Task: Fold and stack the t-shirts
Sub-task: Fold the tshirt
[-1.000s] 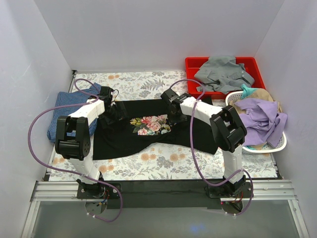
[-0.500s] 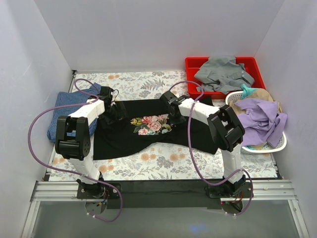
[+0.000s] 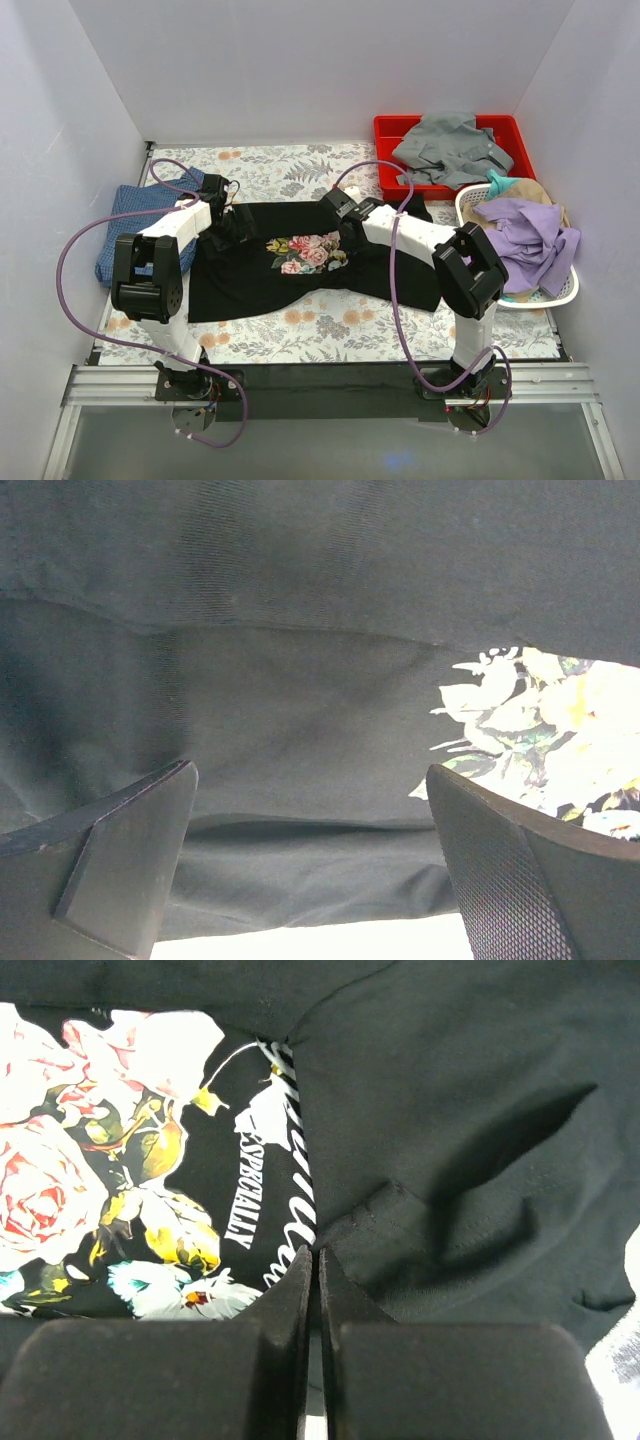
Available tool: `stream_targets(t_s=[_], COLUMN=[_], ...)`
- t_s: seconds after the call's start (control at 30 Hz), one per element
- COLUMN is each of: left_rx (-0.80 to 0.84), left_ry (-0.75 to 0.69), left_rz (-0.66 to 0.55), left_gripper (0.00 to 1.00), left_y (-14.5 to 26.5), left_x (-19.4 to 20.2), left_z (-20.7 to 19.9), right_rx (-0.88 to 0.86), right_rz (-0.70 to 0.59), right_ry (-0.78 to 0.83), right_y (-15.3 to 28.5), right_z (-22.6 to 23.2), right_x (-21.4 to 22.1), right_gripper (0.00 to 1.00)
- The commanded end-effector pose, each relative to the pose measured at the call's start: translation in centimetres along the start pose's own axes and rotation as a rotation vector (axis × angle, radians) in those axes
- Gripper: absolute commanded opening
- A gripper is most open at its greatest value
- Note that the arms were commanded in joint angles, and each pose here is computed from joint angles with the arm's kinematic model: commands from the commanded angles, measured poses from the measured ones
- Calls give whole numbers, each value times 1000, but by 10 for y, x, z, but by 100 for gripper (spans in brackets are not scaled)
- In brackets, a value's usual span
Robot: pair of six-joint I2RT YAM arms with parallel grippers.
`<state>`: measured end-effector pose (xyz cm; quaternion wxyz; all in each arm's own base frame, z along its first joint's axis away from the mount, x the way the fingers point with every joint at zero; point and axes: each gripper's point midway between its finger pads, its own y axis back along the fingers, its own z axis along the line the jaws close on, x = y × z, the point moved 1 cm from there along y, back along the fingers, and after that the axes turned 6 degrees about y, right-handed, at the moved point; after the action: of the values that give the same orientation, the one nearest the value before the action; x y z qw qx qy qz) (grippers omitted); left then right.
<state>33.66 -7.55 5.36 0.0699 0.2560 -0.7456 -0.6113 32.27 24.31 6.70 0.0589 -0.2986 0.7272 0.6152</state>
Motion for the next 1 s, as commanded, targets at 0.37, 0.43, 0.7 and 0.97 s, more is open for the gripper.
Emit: stream_targets(t_s=[0.37,0.43,0.7,0.97], left_rx=[-12,-12,-17,-11], left_ry=[-18,-20,-18,-18], left_rz=[-8,-8,-9,-7], left_gripper=[98,98,98,98], left_y=[-1,-1,0,-1], left_x=[-4,-4,-4,-4], left_z=[-1,-1,0,-1], right_rx=[69,78,104,161], right_rz=[28,32,9,-118], right_ry=[19,25,27,-5], right_y=[-5,-10,-11,29], right_z=[-4,-3,-5,-32], right_x=[10,10,2,-23], right_gripper=[34,35,1,11])
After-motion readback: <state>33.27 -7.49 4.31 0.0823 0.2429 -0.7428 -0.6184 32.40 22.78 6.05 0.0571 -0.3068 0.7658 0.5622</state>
